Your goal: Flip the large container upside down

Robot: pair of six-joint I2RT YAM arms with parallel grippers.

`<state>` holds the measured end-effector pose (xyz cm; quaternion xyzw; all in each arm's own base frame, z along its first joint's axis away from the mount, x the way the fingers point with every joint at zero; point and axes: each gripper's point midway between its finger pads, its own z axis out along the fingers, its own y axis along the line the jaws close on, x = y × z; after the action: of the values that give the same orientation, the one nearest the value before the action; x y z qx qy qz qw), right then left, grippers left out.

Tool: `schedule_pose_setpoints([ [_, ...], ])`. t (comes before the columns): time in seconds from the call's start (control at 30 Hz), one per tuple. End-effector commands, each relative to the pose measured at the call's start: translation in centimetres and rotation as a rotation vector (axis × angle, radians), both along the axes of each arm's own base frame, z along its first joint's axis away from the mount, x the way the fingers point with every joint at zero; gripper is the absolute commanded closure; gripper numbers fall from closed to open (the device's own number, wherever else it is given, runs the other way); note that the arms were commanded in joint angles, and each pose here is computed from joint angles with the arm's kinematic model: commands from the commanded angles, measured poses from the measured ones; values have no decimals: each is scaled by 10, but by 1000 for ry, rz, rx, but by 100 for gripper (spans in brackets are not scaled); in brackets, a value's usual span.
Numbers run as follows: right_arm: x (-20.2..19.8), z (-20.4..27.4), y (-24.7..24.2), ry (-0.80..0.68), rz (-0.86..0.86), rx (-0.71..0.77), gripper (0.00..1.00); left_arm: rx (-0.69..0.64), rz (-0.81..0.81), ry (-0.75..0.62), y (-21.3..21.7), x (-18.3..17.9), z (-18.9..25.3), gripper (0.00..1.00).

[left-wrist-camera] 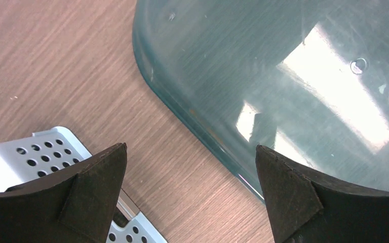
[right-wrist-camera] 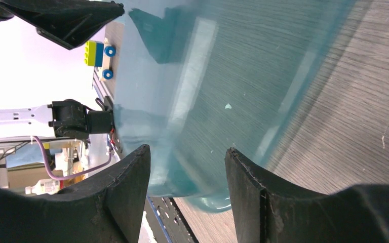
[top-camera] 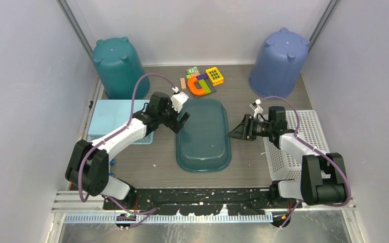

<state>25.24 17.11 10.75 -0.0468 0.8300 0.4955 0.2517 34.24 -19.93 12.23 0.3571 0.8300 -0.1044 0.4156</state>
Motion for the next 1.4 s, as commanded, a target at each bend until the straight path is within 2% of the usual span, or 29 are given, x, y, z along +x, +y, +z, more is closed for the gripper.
schedule_pose_setpoints([
  [0.0,10,25,0,-103,17,19,40,10,-15,70,-1,-12,-17,0],
  [0.37,14,31,-4,-144,19,4,39,3,-15,63,-2,-10,-11,0],
  [0.67,11,55,-2,-232,48,20,35,-36,-65,-8,-7,-12,29,0],
  [0.83,2,76,1,-283,103,39,26,-58,-154,-35,-11,-29,54,0],
  [0.9,-3,86,2,-306,135,44,15,-64,-197,-37,-11,-38,62,0],
  [0.93,-5,91,3,-314,152,45,3,-68,-216,-39,-12,-43,65,0],
  [0.97,-8,94,3,-325,167,41,1,-71,-235,-42,-12,-48,69,0],
  [1.17,-24,114,1,-367,248,9,0,-76,-346,-69,-6,-82,95,0],
  [1.37,-51,128,-8,-388,360,-95,0,-65,-332,-46,8,-103,110,0],
])
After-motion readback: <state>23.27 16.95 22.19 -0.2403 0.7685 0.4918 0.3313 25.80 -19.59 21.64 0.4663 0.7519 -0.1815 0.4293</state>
